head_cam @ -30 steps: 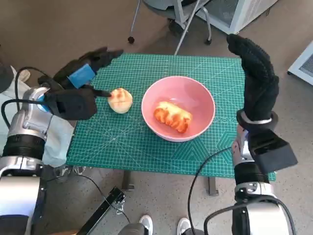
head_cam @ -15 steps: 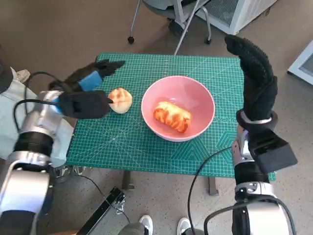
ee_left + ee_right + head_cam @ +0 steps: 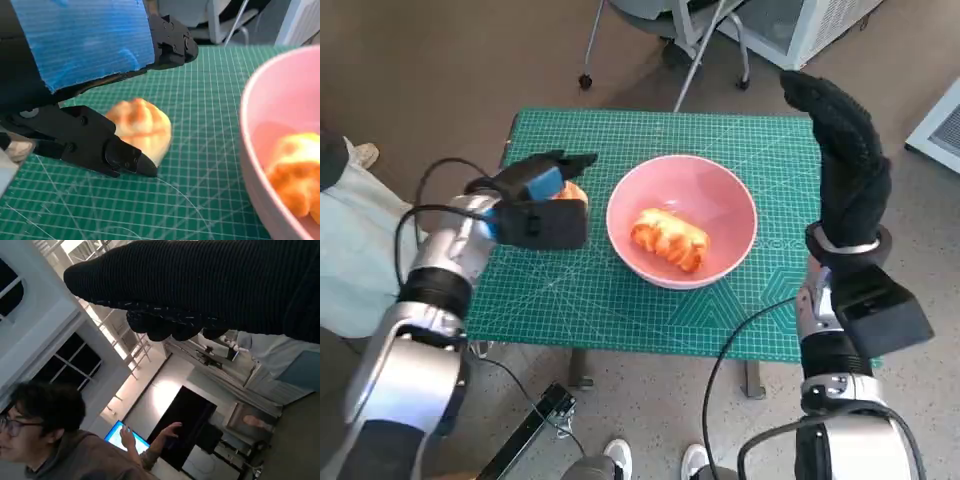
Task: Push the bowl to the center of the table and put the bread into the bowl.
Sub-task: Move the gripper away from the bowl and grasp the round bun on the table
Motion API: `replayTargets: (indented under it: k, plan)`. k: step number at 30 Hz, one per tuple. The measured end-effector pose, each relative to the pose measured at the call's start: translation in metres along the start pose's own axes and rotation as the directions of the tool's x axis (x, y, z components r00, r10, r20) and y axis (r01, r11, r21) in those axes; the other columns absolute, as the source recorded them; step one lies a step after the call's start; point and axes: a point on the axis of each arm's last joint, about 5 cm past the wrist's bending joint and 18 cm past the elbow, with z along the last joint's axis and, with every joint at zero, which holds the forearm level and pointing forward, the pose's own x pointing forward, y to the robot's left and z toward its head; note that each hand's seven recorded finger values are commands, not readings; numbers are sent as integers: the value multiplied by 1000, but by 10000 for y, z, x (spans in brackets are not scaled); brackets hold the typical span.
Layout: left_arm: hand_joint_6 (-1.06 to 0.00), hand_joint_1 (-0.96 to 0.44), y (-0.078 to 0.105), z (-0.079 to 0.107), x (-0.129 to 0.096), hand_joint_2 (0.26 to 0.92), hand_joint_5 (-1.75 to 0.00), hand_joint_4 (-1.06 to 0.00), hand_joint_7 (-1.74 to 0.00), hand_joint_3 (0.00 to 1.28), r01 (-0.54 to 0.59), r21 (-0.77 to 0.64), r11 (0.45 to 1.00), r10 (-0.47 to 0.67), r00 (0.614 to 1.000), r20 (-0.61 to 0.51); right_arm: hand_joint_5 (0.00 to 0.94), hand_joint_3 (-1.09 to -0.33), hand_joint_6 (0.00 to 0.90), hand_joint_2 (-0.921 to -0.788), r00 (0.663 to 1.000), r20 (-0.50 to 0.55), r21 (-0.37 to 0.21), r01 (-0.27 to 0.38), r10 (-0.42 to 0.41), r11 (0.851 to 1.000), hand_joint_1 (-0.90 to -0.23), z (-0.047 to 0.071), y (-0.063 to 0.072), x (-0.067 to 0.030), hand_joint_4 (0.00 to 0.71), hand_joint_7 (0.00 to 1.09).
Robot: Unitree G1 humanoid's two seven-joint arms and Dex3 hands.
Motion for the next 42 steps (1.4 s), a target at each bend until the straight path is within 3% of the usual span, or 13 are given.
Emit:
replayTargets:
  k: [9, 12, 13, 16, 22, 29, 30, 33, 37, 42]
  plan:
    - [-463, -131, -117, 79, 72, 871, -26, -343, -75, 15, 56, 37, 998, -52, 995, -82, 1, -733, 43, -921, 1000, 23, 2, 4, -4, 1000, -590, 46, -14, -31, 347, 784]
    - [-616, -109, -143, 89, 83, 898, -117, -559, -141, 25, 64, 65, 996, -57, 993, -106, 1, -731, 43, -921, 1000, 29, 3, 1, -1, 1000, -590, 58, -15, -34, 347, 784]
    - [-581, -70, -149, 92, 85, 906, -516, -574, -557, 71, 62, 74, 995, -54, 992, -112, 1, -731, 42, -921, 1000, 31, 4, -1, 1, 1000, -590, 62, -15, -34, 347, 785]
    - [-560, -24, -152, 95, 88, 916, -992, -602, -1031, 112, 42, 96, 994, -30, 993, -117, 1, -729, 42, -921, 999, 38, 7, -5, 5, 1000, -590, 73, -18, -30, 348, 787]
    - [-661, -3, -97, 73, 68, 920, -1250, -578, -1119, 98, -27, 115, 993, 38, 995, -95, 1, -723, 38, -921, 999, 46, 18, 2, -3, 1000, -580, 87, -33, -26, 349, 791]
    - [-651, 0, 112, 77, 19, 920, -1186, -605, -1205, 94, -159, 92, 983, 162, 986, -29, 1, -722, 36, -921, 999, 38, 19, -6, 5, 1000, -581, 90, -44, -50, 348, 799]
    - [-590, 0, 164, 91, 9, 921, -1234, -557, -1272, 143, -189, 88, 978, 190, 982, -8, 1, -722, 36, -921, 999, 38, 20, -8, 7, 1000, -581, 91, -44, -51, 349, 802]
    - [-620, 1, 323, 144, -27, 921, -1178, -624, -1230, 99, -278, 69, 958, 274, 960, 58, 1, -721, 35, -921, 999, 39, 22, -12, 11, 1000, -580, 95, -44, -46, 349, 806]
    - [-641, 1, 537, 227, -107, 920, -1130, -683, -1195, 63, -411, 39, 911, 399, 900, 178, 1, -721, 33, -921, 999, 45, 22, -14, 13, 1000, -578, 101, -43, -38, 349, 810]
    - [-661, 2, 784, 385, -235, 920, -1087, -724, -1176, 38, -547, -11, 837, 521, 791, 322, 1, -721, 33, -921, 999, 46, 22, -14, 13, 1000, -573, 102, -44, -40, 349, 812]
